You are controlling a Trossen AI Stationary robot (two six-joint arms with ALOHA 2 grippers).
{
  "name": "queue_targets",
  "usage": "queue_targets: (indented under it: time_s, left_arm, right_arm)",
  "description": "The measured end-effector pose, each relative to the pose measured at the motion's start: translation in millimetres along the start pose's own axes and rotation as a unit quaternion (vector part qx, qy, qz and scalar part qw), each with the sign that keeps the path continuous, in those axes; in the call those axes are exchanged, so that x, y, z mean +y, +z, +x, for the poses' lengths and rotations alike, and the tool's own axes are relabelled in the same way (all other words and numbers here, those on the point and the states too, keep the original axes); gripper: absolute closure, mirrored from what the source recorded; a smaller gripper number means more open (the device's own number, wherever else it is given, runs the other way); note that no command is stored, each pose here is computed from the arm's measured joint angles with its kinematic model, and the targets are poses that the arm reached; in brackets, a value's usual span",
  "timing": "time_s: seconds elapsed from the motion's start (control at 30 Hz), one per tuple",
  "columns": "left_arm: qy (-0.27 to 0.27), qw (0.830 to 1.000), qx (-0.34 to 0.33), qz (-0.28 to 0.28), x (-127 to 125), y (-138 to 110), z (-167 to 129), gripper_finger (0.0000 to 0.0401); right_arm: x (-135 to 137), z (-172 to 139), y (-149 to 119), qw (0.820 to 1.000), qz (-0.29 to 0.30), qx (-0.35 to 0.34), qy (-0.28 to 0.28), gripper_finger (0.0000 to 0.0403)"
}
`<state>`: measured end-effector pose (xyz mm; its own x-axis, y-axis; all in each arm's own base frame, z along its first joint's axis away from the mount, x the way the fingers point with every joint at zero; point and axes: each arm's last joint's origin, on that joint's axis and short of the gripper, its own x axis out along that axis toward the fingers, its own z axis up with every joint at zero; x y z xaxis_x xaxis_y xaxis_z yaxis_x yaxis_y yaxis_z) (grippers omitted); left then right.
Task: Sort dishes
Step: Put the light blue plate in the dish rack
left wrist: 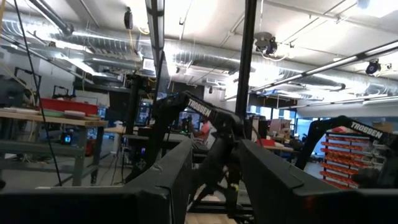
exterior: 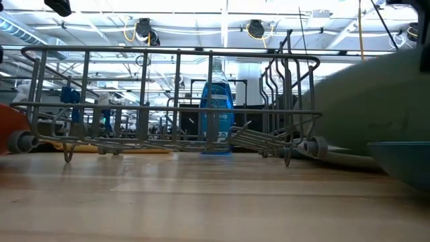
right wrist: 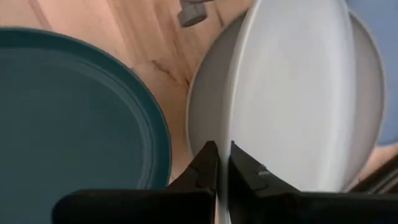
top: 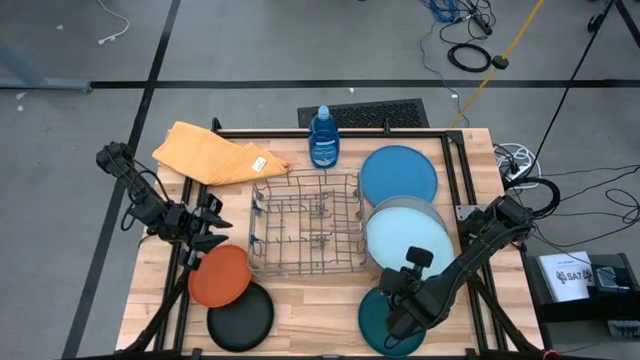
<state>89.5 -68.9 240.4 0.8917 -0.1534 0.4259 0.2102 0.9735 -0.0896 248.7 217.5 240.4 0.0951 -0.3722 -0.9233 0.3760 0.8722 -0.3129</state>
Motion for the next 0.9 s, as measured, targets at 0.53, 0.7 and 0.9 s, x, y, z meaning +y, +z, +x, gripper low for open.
queue_targets:
  time_s: [0.53,0.7,0.9]
  left_arm:
    - [0.002,1.0,0.0,-0.001,0.1,0.1,0.0,0.0264]
    - [0.002,1.0,-0.001,-0.002,0.2,0.4,0.0,0.0264]
    - [0.002,1.0,-0.001,-0.001,0.2,0.4,0.0,0.0264]
  right_arm:
    - [-10.6,-32.2,6.6,0.997,0.07,-0.018,-0.004,0.04]
    - [-11.4,-51.0,12.1,0.995,0.083,-0.057,0.02,0.04]
    - [-10.9,-80.3,11.7,0.991,0.077,-0.083,0.071,0.04]
